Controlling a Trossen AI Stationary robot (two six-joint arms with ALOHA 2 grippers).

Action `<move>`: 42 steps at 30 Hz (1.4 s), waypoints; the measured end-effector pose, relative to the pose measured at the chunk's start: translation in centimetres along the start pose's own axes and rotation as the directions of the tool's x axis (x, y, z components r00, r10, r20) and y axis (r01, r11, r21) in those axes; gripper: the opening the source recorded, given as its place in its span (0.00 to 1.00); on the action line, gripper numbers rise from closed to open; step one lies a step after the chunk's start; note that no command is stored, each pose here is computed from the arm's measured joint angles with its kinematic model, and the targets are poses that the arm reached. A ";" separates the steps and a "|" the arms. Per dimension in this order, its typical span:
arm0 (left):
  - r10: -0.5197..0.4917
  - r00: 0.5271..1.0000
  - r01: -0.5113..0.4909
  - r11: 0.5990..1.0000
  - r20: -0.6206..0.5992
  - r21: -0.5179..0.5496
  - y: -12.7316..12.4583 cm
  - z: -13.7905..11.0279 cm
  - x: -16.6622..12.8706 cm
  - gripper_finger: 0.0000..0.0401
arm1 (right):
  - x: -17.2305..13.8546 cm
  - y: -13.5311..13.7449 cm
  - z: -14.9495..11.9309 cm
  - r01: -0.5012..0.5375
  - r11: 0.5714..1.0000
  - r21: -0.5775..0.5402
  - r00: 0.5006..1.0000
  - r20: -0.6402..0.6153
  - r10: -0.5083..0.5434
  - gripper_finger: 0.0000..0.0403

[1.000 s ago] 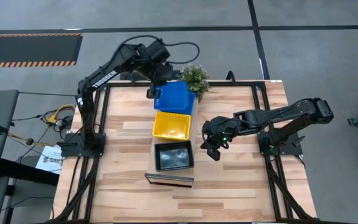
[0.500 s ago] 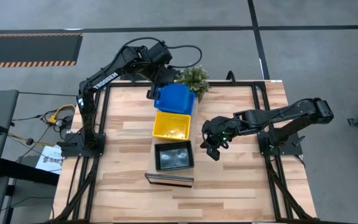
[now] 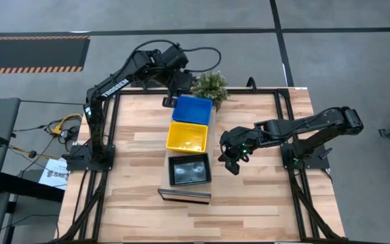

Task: Stack baskets on shelf by color
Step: Return to Home Position

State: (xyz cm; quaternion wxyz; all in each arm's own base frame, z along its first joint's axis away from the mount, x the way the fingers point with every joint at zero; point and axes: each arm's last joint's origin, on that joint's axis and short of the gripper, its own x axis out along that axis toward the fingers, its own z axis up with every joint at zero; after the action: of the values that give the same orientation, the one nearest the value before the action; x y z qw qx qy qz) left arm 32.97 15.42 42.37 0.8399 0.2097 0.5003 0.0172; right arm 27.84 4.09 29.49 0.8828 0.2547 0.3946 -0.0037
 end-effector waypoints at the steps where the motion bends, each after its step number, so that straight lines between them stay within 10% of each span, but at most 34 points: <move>1: 0.007 1.000 -0.007 1.000 0.009 -0.001 0.1 0.1 0.0 0.28 | 0.0 0.0 0.0 0.000 1.000 0.000 1.000 0.000 0.000 0.02; 15: 0.222 0.941 -0.136 0.940 0.257 -0.313 -0.7 -0.4 -9.2 0.30 | -4.8 -1.9 2.5 -0.002 1.000 -0.031 0.969 0.246 0.009 0.02; 21: 0.239 0.846 0.004 0.892 0.478 -0.452 -2.6 -1.8 -15.8 0.30 | -8.3 -2.3 3.1 -0.028 0.994 -0.103 0.923 0.380 0.065 0.02; 32: 0.232 0.715 0.133 0.882 0.660 -0.453 -6.8 -5.4 -23.8 0.30 | -18.3 -3.5 2.8 0.079 0.980 -0.182 0.656 0.750 0.086 0.02; 42: 0.195 0.726 0.191 0.864 0.659 -0.466 -8.2 -7.1 -23.9 0.30 | -20.5 -5.4 -1.6 0.231 0.958 -0.169 0.615 0.788 -0.009 0.04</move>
State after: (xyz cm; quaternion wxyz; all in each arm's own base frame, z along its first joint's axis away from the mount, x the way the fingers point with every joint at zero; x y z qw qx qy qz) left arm 13.60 4.63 56.32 0.9887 -0.0249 0.1307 0.0692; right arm 11.45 -3.91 40.49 0.9886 0.0855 -0.0141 -0.1228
